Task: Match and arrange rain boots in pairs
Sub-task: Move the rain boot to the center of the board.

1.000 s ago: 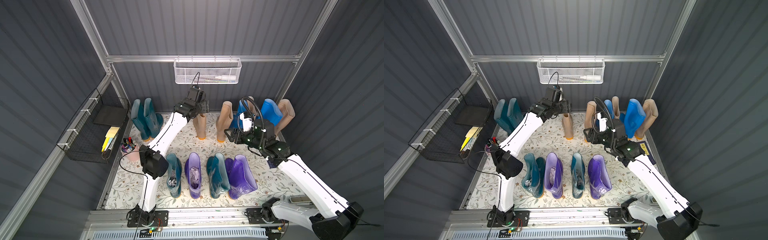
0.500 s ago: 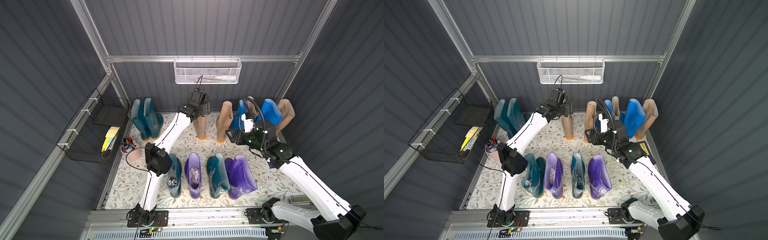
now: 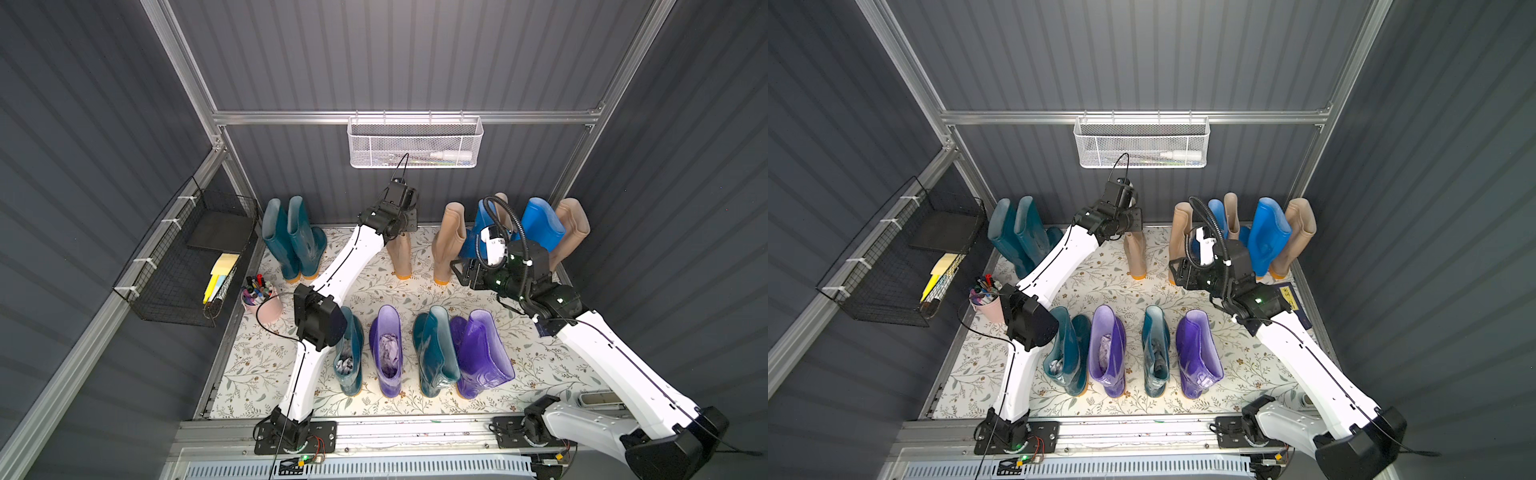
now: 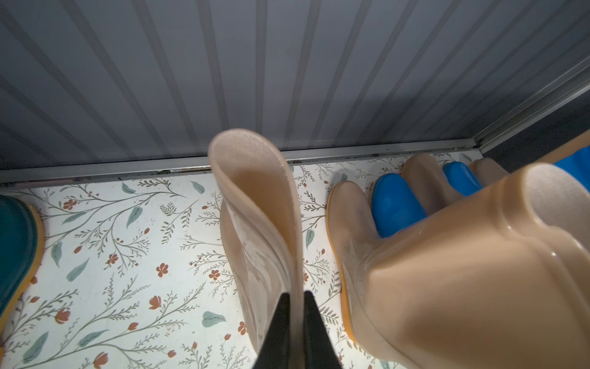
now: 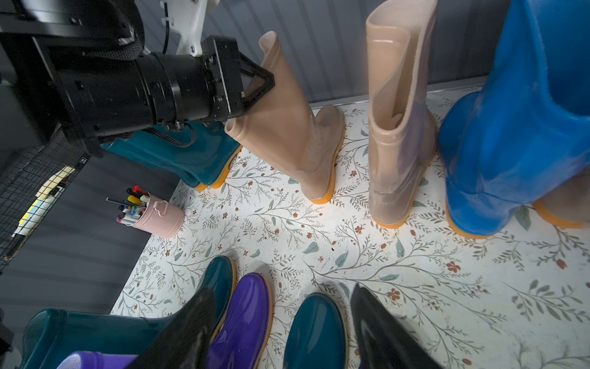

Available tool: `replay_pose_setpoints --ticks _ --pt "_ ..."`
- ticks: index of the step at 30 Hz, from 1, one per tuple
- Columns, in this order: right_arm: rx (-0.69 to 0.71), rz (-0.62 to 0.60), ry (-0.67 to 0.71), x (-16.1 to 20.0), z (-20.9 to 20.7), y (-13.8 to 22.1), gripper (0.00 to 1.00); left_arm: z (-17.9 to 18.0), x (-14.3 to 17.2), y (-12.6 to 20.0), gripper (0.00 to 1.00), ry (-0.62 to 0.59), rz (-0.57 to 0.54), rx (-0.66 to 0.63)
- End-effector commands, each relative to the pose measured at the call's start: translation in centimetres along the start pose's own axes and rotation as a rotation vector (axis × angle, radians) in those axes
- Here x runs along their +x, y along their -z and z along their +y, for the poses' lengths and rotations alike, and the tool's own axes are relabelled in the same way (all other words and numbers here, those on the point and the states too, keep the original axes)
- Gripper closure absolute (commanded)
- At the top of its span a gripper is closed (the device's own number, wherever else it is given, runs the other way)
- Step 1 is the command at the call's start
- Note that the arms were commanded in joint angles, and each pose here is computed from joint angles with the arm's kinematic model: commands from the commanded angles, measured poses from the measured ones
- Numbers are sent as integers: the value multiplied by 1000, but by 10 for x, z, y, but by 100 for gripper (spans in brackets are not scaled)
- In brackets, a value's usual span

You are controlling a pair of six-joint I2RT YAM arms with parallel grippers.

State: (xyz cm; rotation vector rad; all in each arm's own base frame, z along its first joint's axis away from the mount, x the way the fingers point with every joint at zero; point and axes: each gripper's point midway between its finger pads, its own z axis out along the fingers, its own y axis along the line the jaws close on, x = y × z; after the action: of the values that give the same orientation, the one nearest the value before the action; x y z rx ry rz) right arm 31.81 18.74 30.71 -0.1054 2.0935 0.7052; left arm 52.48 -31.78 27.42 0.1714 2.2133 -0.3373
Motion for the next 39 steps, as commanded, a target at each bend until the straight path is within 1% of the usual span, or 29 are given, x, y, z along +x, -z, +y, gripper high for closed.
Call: replay_pose_setpoints --ticks 1,5,9,16,21,23,28,39 --pt "1 3 -9 1 -2 -7 30 2 -10 9 95 -35 -17 -6" --pt "-23 15 -14 1 2 -12 30 6 -18 17 100 -63 -39 -18" --pt "-32 10 -16 -3 5 -14 30 13 -35 28 100 -78 -82 -30" --pt "-37 15 -16 -6 7 -20 30 46 -56 41 100 -36 -113 -40" --pt "-46 6 -22 -11 10 -20 31 67 -67 53 100 -29 -126 -47" --pt "-41 30 -28 -7 8 -30 31 75 -72 58 100 -30 -137 -55" --pt "-50 43 -38 -7 10 -35 32 100 -80 67 100 -51 -149 -100" --pt "-61 54 -40 -10 16 -42 32 156 -78 81 100 -80 -140 -268"
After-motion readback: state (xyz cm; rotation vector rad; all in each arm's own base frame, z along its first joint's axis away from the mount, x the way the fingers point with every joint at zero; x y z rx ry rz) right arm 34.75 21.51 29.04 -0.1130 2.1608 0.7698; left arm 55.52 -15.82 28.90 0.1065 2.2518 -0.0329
